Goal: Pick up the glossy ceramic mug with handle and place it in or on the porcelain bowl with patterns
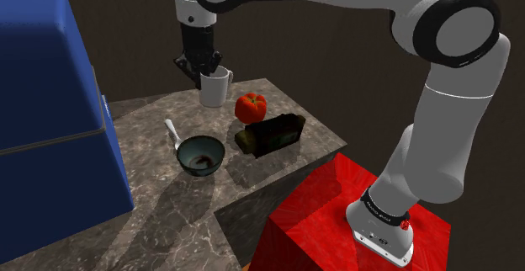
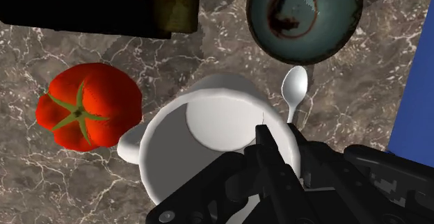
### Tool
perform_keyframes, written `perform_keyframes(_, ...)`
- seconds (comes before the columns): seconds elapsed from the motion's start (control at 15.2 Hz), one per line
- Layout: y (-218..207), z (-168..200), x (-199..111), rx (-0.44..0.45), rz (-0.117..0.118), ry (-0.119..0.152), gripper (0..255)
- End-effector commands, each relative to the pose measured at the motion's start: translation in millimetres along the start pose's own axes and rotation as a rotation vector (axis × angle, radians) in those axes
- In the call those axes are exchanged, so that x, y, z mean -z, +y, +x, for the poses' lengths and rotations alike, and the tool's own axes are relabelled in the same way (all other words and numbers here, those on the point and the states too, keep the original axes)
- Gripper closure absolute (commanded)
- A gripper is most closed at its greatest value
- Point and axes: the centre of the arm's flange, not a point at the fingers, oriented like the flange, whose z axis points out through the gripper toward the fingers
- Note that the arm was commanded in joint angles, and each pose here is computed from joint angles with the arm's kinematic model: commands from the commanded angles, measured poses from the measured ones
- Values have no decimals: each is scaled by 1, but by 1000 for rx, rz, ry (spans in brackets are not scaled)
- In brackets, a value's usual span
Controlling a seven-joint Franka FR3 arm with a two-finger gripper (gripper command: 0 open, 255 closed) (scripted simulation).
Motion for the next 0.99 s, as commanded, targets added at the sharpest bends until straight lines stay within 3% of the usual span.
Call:
perform_keyframes(0.0, -16, -20, 2, -1, 0, 0, 255)
perform_keyframes(0.53, -82, -100, 12, -1, 0, 0, 255)
perform_keyframes(0.92, -83, -99, -19, -1, 0, 0, 255)
